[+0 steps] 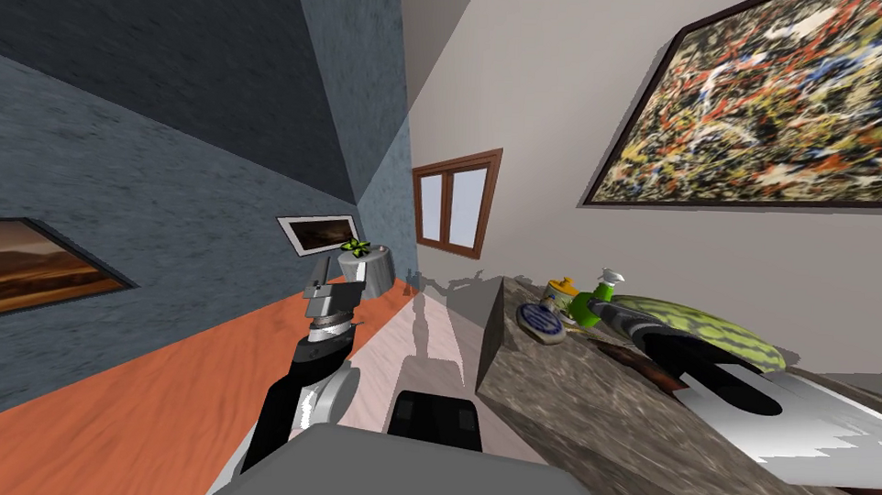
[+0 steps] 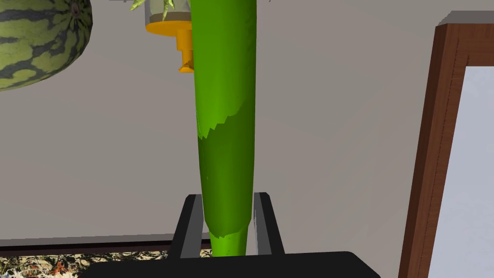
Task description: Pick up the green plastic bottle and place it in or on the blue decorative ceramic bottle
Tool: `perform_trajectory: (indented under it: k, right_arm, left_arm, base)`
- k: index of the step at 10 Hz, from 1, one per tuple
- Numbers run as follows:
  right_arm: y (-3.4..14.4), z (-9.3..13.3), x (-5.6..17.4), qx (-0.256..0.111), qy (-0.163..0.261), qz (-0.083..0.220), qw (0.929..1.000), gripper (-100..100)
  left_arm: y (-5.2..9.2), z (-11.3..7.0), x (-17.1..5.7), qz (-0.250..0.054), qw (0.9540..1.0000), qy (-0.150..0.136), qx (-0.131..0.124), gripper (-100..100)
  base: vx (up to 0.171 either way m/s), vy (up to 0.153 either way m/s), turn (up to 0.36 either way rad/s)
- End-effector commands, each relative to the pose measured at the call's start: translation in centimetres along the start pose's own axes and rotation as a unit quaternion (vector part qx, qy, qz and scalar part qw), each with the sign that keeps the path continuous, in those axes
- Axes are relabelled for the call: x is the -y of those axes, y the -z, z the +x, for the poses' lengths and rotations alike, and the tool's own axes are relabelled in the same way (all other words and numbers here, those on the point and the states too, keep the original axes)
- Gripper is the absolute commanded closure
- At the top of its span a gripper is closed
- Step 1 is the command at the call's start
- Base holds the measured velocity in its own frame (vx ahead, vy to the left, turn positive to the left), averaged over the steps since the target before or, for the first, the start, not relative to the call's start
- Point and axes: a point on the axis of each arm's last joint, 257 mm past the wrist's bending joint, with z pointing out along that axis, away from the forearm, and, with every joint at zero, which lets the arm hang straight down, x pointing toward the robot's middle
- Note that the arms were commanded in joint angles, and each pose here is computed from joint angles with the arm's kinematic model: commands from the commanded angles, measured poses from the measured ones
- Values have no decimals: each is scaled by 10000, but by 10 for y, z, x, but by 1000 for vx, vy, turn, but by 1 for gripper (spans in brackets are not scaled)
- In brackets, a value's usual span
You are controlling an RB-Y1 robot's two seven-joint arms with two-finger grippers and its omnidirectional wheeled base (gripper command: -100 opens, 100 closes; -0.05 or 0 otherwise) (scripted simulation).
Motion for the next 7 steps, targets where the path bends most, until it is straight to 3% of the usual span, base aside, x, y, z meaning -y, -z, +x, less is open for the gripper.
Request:
perform_trajectory:
  k: [1,7]
  right_arm:
    - [1,-6,-5,-38,7,-8,10000,100]
    - [8,-18,-18,-155,44,-43,9999,100]
  left_arm:
    - [0,0,0,0,10000,0,0,0]
    - [0,0,0,0,10000,0,0,0]
  base:
    - [59,23,18]
    - [44,7,10]
